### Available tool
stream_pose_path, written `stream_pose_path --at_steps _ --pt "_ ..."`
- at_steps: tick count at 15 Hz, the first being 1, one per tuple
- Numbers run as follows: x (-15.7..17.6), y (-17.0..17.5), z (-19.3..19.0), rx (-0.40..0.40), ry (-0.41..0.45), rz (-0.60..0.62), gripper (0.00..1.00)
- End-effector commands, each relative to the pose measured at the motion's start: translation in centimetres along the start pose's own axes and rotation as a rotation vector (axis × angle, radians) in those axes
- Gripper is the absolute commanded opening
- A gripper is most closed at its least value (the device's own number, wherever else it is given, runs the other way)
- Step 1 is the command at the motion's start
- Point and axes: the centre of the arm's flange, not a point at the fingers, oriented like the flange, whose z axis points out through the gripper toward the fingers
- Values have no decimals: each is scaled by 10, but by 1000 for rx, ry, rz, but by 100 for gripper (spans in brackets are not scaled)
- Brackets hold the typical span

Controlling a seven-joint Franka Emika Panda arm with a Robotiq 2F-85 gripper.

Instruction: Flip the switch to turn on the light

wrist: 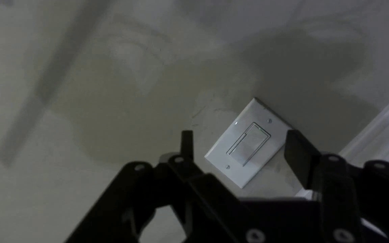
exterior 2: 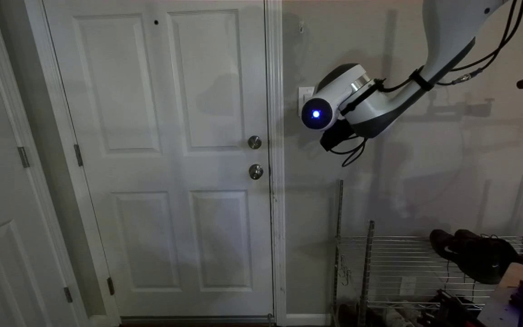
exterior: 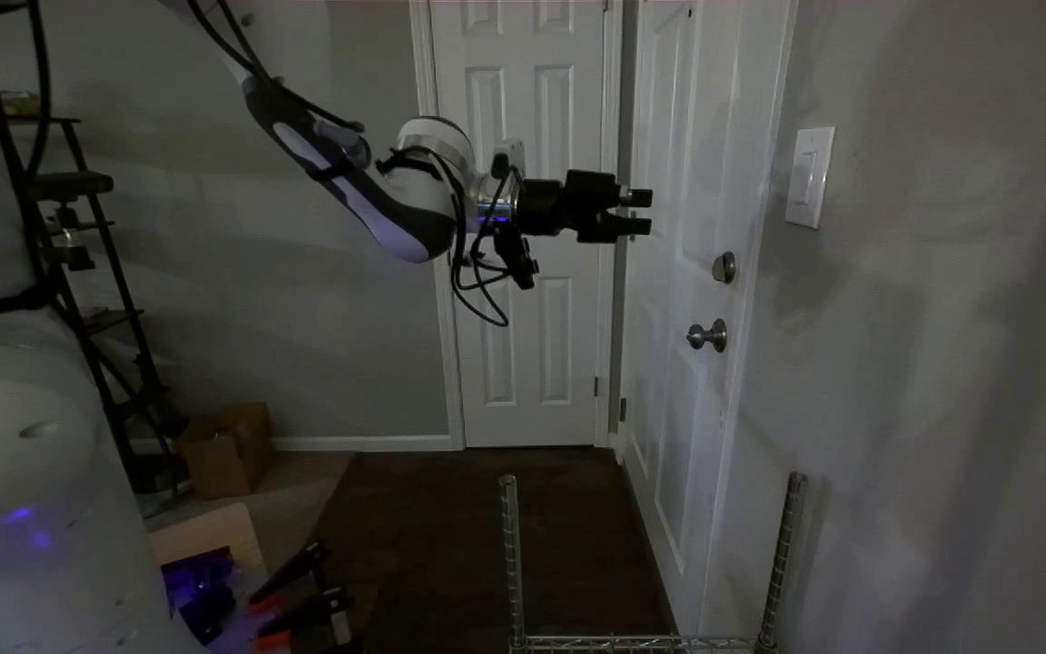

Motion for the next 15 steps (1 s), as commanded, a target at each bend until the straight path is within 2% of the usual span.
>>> stream_pose_path --at_steps 1,5,7,11,13,15 --pt "20 5 19 59 45 -65 39" --pt "43 2 54 102 63 -134 13" --pt "48 6 78 123 56 -158 5" --pt "52 11 122 146 48 -195 1" --pt "53 11 137 150 51 -206 5" --pt "55 9 144 143 45 -215 5"
